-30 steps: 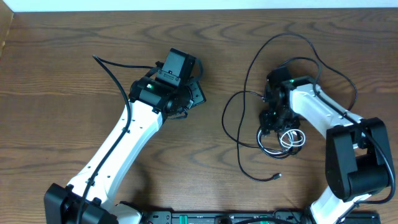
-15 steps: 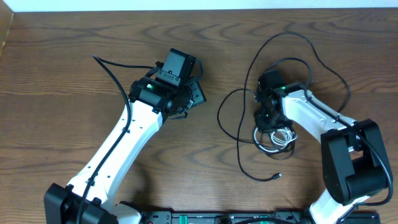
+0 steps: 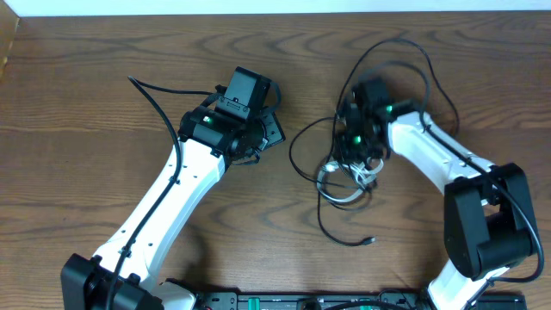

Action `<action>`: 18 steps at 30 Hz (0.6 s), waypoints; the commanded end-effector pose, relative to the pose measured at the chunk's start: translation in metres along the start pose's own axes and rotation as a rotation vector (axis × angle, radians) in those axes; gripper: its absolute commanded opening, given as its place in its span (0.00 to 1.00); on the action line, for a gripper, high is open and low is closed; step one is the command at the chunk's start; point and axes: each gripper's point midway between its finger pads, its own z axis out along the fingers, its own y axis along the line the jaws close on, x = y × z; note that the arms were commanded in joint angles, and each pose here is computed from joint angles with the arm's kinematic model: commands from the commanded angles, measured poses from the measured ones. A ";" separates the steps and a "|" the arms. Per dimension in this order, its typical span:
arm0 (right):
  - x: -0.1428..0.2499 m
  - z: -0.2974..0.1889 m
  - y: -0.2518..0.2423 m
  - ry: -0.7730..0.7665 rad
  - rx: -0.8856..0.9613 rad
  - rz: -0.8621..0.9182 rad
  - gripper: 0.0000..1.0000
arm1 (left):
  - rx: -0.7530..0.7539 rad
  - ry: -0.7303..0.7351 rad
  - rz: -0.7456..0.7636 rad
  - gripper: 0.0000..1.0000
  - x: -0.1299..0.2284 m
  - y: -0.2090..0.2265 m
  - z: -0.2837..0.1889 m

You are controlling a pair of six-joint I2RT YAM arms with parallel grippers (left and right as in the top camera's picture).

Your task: Untangle cables

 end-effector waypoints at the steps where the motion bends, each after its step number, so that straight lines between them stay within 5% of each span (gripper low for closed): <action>1: -0.034 -0.030 0.046 -0.069 -0.156 -0.027 0.01 | -0.005 -0.009 0.000 0.54 -0.003 0.000 -0.001; 12: -0.088 -0.106 0.102 -0.213 -0.294 -0.089 0.04 | -0.005 -0.008 0.000 0.54 -0.003 0.000 -0.001; 13: -0.088 -0.108 0.105 -0.214 -0.307 -0.094 0.15 | -0.004 -0.008 0.000 0.54 -0.003 0.000 -0.001; 16: -0.088 -0.107 0.100 -0.217 -0.279 -0.098 0.72 | -0.004 -0.008 0.000 0.54 -0.003 0.000 -0.001; 18: -0.087 -0.104 0.088 -0.215 -0.207 -0.077 0.87 | -0.005 -0.009 0.000 0.54 -0.003 0.000 -0.001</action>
